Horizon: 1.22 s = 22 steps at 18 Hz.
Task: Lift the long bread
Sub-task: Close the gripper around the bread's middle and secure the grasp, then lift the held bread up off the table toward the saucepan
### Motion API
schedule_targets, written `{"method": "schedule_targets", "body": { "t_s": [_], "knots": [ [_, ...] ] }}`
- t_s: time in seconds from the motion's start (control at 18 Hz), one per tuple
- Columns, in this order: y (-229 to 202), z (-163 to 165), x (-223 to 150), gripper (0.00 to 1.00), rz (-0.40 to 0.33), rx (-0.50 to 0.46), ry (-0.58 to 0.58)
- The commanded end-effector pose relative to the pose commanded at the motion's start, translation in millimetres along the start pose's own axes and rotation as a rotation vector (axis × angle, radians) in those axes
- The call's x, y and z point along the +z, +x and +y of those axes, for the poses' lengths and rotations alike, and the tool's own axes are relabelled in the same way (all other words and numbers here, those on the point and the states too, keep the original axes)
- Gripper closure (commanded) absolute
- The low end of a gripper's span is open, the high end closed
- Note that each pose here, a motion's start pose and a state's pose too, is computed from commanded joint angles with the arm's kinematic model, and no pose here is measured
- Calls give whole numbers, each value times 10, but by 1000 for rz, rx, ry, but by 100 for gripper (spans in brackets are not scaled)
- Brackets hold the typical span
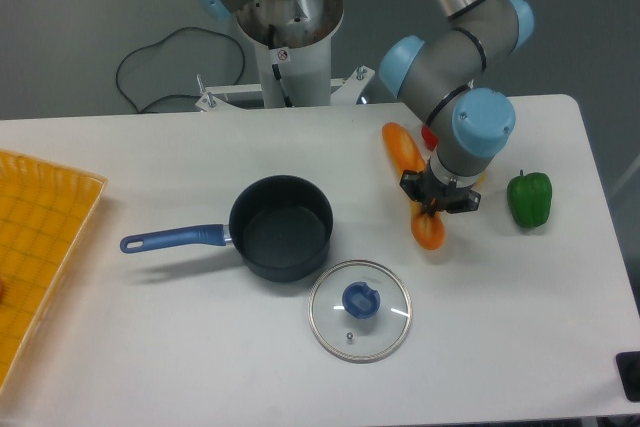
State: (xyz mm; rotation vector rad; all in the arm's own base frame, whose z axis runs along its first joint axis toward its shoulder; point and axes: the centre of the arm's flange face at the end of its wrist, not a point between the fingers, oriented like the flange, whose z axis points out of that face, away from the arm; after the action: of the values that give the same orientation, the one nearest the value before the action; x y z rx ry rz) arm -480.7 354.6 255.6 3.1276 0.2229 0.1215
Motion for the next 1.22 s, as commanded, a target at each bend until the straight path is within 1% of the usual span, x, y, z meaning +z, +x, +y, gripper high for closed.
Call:
{"method": "schedule_targets", "body": {
  "t_s": [0.11,0.17,0.33,0.56,0.67,0.78,1.0,1.11,1.22],
  "knots": [
    [57,-5,-84,85,6,4,1],
    [98,7,-154,84,8,6,0],
    [211,-24,-369,85,3,19,13],
    [461,-202,-703,85,-6,62,52],
    [613,-289,-834,87,-16,80,75],
    [724,-340,-882,89,-14,100,76],
    [864,-419,-919,88,-11,136,83],
    [947,-484,-904,88,-10,183,81],
    [962,-490,-911,89,-14,208,79]
  ]
}}
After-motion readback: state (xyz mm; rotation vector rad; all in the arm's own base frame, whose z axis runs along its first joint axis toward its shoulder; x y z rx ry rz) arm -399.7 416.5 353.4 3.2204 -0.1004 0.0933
